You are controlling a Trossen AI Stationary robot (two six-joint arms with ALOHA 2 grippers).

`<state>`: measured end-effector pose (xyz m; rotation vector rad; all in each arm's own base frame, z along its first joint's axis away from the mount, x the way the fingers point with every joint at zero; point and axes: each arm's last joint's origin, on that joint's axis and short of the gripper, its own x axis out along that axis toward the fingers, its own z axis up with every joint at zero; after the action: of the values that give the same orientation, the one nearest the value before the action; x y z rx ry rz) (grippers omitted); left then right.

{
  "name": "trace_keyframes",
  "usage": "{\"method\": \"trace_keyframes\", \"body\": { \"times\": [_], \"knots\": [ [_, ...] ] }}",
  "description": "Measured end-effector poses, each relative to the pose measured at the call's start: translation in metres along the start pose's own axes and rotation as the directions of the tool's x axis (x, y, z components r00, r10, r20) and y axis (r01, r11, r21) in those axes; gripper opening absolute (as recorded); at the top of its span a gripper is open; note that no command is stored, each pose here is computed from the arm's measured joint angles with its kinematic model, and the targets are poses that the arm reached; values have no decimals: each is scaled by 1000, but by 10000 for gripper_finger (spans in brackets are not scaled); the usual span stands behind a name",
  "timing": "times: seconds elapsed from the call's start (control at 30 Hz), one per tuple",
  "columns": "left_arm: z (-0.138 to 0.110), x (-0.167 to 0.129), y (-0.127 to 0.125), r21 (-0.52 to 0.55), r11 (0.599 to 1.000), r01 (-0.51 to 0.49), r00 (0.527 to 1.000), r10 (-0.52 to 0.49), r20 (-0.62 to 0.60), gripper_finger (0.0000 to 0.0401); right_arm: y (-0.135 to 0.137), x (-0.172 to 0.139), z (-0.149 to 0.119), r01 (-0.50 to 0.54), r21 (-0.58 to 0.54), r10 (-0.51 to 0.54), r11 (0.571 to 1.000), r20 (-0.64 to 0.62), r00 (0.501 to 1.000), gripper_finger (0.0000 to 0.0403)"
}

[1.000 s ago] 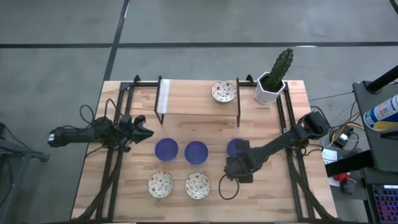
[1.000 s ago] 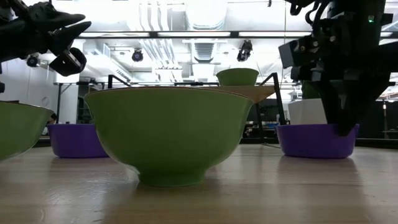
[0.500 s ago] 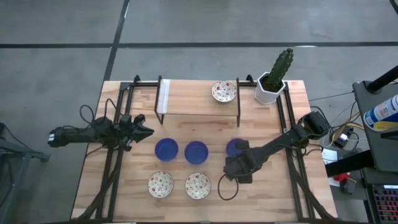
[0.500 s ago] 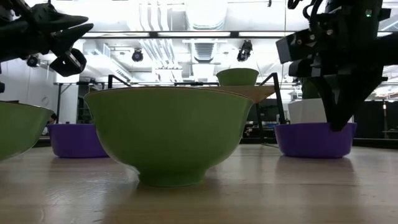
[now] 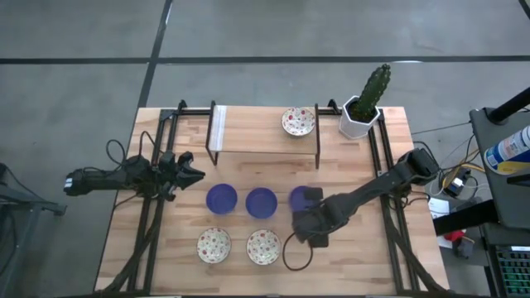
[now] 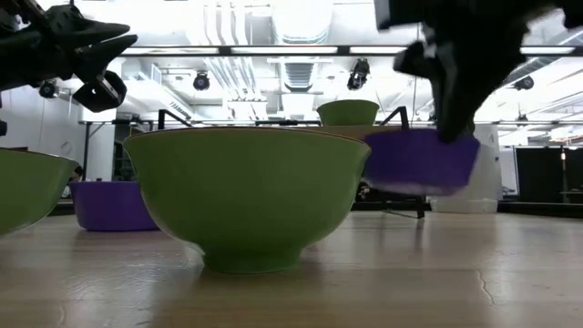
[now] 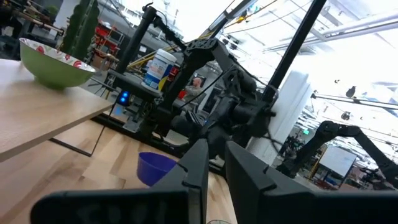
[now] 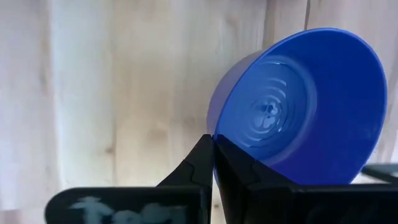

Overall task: Pick & Place Mini bowls
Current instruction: Put the right blue bowl on the shelf

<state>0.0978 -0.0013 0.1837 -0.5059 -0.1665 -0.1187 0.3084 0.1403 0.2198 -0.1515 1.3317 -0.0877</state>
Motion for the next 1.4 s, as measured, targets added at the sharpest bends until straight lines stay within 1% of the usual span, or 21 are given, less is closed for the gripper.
{"method": "trace_keyframes", "body": {
  "times": [0.27, 0.37, 0.6, 0.73, 0.9, 1.0, 1.1, 1.4],
  "knots": [
    [0, 0, 0, 0, 1000, 0, 1000, 0, 0, 48, 0, -25, 18, -4, -42, 9, 999, 101, 995, 9],
    [0, 0, 0, 0, 1000, 0, 1000, 0, 0, 48, -1, -33, 24, 11, -55, -3, 998, 138, 990, 8],
    [0, 0, 0, 0, 1000, -1, 1000, 1, -3, 48, -2, -44, 31, 35, -89, -18, 995, 185, 983, 8],
    [0, 0, 0, 0, 1000, -2, 1000, 2, -3, 48, -4, -50, 34, 101, -125, -71, 987, 223, 972, 8],
    [0, 0, 0, 0, 1000, -2, 1000, 2, -4, 48, -7, -61, 41, 186, -179, -131, 966, 279, 951, 8],
    [0, 0, 0, 0, 1000, -2, 1000, 2, -4, 48, -12, -71, 47, 205, -186, -140, 961, 312, 940, 8],
    [0, 0, 0, 0, 1000, -2, 1000, 2, -4, 48, -21, -81, 55, 207, -166, -141, 964, 343, 929, 8],
    [-1, 0, 1, -1, 1000, -7, 1000, 7, -13, 48, -56, -113, 76, 244, -137, -164, 960, 431, 887, 8]
  ]
}}
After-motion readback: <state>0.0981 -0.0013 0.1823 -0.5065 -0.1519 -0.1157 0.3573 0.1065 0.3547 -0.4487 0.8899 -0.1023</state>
